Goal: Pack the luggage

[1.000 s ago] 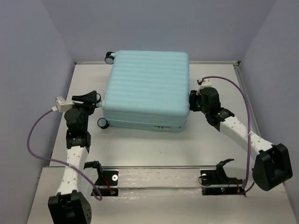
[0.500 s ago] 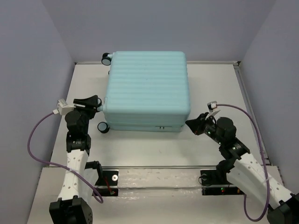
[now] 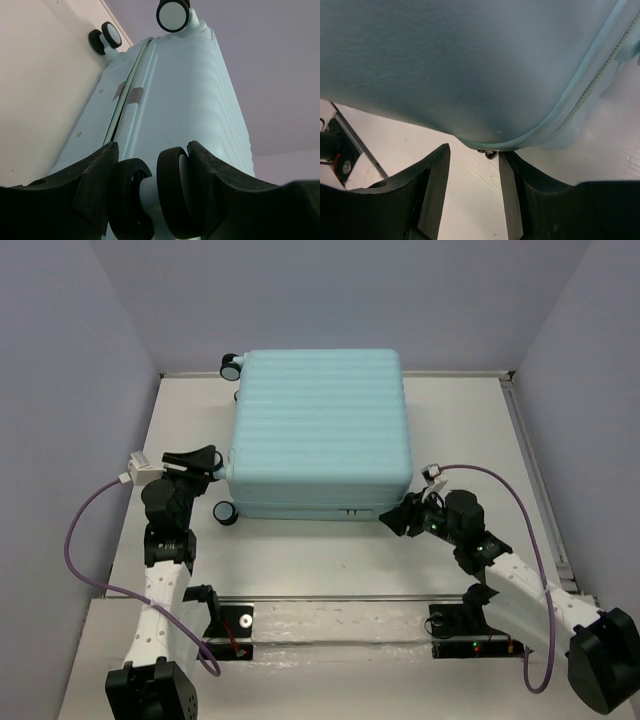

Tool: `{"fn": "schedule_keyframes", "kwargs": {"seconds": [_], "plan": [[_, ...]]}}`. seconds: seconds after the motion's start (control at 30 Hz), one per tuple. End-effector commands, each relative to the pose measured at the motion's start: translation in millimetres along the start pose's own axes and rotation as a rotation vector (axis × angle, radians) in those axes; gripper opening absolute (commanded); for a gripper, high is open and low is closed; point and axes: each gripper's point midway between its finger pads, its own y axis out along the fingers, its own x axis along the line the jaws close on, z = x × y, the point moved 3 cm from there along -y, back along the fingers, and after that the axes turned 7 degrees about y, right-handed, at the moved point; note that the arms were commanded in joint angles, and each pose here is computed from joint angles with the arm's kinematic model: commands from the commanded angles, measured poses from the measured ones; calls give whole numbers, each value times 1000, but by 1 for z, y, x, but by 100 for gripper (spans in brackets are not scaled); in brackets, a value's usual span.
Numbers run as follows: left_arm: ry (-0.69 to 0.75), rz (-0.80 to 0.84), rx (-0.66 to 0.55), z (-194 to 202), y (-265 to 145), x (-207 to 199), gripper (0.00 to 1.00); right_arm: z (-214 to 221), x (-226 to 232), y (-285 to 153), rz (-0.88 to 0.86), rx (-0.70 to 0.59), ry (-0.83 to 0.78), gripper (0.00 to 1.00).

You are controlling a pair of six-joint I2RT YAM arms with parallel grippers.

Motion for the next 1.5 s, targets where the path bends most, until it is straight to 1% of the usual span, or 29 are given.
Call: {"fn": "schedule_keyframes", "kwargs": {"seconds": [0.0,0.17,0.3,0.4,0.43,0.47,0.53,0.63,0.7,0.73,0.8,0.83,0.87,0.93,0.97,1.0,1.07,1.17,1.2,1.23,1.3,1.33,1.37,1.4,1.43,1.47], "plan": [[192,228,106,16,-10,-37,6,-35,6,11,-20,-169,-61,44],[196,222,121,20,-9,-34,6,-39,-1,10,11,-234,-44,37],[197,222,123,20,-8,-33,6,-45,-6,5,46,-300,-41,37],[196,224,124,20,-8,-33,6,-48,-6,4,39,-335,-38,33],[194,222,124,20,-8,-32,6,-48,-7,4,42,-345,-35,30],[194,223,126,21,-8,-33,6,-49,-6,4,38,-354,-33,20],[193,227,131,22,-9,-33,6,-54,-3,2,22,-379,-29,7],[194,230,136,24,-11,-31,6,-50,16,1,-44,-369,-23,7],[192,241,150,26,-13,-32,6,-38,28,3,-59,-312,-10,7],[184,243,156,28,-13,-32,6,-28,53,9,-98,-263,-22,7],[184,266,171,33,-16,-38,6,-6,72,17,-75,-182,-41,7],[185,273,175,36,-18,-40,6,11,96,27,-75,-130,-68,7],[185,294,176,41,-21,-47,6,22,105,34,-62,-95,-77,7],[183,315,186,48,-26,-52,6,42,122,49,-29,-45,-119,7],[183,327,181,49,-30,-56,6,50,134,67,17,-37,-167,7],[184,328,180,50,-31,-57,6,56,132,73,63,-18,-190,7],[202,332,195,53,-36,-58,6,51,138,82,66,-42,-196,7],[209,334,217,59,-42,-56,6,36,138,81,49,-80,-205,7],[211,342,212,59,-45,-57,6,16,128,82,63,-112,-200,7],[205,341,227,65,-47,-54,6,11,131,82,6,-85,-189,7],[192,353,228,68,-52,-55,6,-9,132,82,-75,-102,-169,7],[184,368,256,78,-57,-55,6,-25,129,83,-115,-107,-156,7],[179,368,251,80,-58,-56,6,-32,131,86,-131,-115,-170,7],[172,367,264,86,-60,-55,6,-44,141,93,-154,-123,-188,7],[172,375,277,91,-63,-56,6,-41,142,93,-166,-106,-206,7],[166,379,289,95,-65,-57,6,-49,157,102,-201,-103,-210,7]]}}
